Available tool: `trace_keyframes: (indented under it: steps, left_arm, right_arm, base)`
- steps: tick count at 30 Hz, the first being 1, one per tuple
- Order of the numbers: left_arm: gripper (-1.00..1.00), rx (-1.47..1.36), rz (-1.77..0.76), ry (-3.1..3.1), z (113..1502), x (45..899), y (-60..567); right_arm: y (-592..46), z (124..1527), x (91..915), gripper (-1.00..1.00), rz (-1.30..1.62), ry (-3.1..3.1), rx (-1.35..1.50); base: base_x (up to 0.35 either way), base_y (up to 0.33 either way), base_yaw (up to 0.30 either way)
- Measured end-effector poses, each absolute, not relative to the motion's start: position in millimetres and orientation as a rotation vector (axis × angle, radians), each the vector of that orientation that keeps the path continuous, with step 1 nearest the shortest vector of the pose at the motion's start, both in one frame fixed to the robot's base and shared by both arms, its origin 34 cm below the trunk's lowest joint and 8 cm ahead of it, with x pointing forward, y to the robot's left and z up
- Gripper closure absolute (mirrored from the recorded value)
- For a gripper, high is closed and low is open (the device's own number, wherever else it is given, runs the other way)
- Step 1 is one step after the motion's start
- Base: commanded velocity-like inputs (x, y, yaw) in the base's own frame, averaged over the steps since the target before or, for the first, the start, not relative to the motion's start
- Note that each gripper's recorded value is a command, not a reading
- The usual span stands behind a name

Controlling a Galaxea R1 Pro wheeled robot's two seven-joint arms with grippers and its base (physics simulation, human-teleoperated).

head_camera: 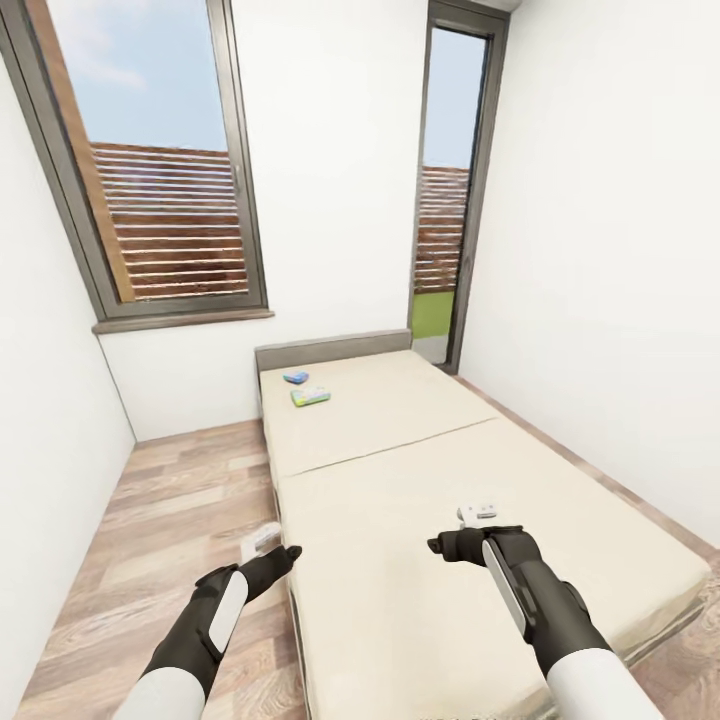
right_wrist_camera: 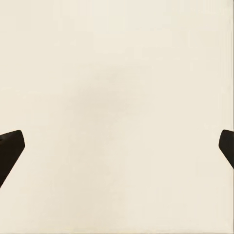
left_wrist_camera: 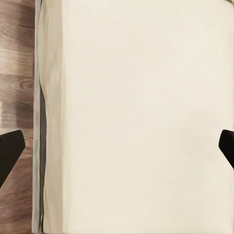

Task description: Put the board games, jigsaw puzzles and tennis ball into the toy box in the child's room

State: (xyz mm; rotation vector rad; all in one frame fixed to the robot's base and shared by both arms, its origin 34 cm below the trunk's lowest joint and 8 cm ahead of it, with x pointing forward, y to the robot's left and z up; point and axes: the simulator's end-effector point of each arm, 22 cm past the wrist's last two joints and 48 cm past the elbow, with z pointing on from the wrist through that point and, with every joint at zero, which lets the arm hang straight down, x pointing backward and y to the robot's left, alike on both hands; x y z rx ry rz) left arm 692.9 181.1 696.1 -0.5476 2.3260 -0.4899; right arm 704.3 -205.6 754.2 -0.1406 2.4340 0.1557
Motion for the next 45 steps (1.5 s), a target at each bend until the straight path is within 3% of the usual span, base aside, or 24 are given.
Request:
trace_keyframes:
  steps: [10, 32, 45]
  left_arm:
    - [-1.00, -0.548, -0.490, 2.326, 696.0, 692.8, 181.1]
    - [-1.00, -0.547, -0.490, 2.327, 696.0, 692.7, 181.1]
    - [-1.00, -0.548, -0.491, 2.326, 696.1, 692.8, 181.1]
  right_arm:
    - [-206.7, 754.2, 704.4, -1.00, 0.153, 2.434, -0.140]
    - [-206.9, 754.3, 704.4, -1.00, 0.154, 2.434, -0.141]
    - [-206.3, 754.2, 704.4, -1.00, 0.154, 2.434, -0.143]
  base:
    - [0.004, 0.027, -0.068]
    - [0.050, 0.200, -0.003]
    - [0.007, 0.027, 0.187]
